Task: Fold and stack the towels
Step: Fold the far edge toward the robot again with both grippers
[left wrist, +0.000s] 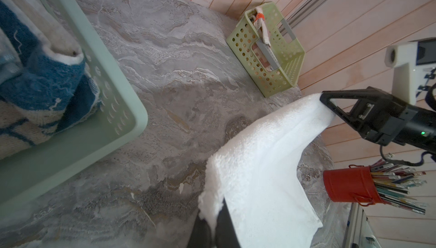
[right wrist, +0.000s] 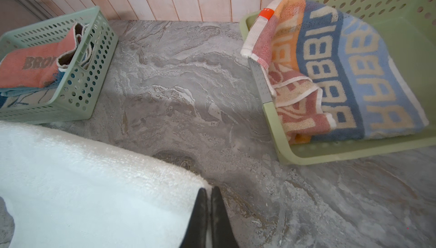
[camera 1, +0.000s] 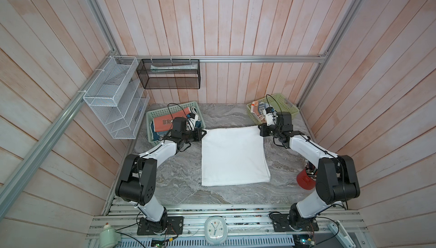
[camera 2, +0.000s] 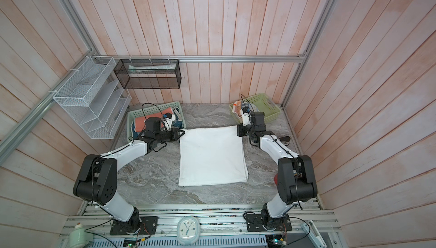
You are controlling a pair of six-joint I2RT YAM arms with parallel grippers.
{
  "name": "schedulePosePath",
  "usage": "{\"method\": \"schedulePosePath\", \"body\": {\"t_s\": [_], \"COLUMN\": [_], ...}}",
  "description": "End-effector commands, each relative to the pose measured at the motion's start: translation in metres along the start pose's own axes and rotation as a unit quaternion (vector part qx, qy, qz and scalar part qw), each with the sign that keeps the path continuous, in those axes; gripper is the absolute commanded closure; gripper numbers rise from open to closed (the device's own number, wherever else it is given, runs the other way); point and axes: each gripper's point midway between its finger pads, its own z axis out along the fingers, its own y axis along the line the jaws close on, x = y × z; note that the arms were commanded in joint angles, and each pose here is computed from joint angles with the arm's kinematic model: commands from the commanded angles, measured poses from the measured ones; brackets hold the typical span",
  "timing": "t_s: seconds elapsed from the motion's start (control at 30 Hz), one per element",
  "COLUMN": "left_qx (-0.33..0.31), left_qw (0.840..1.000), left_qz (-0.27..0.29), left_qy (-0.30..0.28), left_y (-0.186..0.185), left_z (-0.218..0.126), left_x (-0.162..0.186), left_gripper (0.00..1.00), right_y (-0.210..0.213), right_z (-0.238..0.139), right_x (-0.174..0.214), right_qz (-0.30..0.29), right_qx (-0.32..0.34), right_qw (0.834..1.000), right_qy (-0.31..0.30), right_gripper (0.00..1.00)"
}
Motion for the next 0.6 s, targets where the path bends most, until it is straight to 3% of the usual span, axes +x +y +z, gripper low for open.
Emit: {"method": "schedulePosePath", "body": {"t_s": [0.0,0.13,0.2,0.43,0.57], "left_qx": [0.024,0.023,0.02,-0.013,-0.047], "left_qw": [0.999,0.999,0.999,0.999,0.998], "left_qz": [0.026,0.019,0.02,0.028,-0.016], "left_qy": [-0.021,-0.026,-0.028,-0.017,-0.031], "left_y": [-0.01,-0.009,-0.01,-0.025,-0.019], "left_z": [-0.01,-0.017,-0.021,-0.046,-0.079], "left_x": [0.002,0.025,0.039,0.105,0.138], "left_gripper": [1.0,0.98,0.95,0.69,0.57], "right_y": [0.007,0.011,0.014,0.026,0.031], "right_z": [-0.009,-0.019,-0.026,-0.064,-0.094], "right_x": [0.008,0.031,0.044,0.1,0.131], "right_qz": [-0.01,-0.004,0.005,0.073,0.147], "right_qx": [-0.021,-0.028,-0.033,-0.038,-0.023], "right_qw": [1.0,0.999,0.999,0.996,0.987], "right_qy": [-0.017,-0.017,-0.014,0.032,0.057], "right_gripper": [1.0,1.0,0.94,0.79,0.63]}}
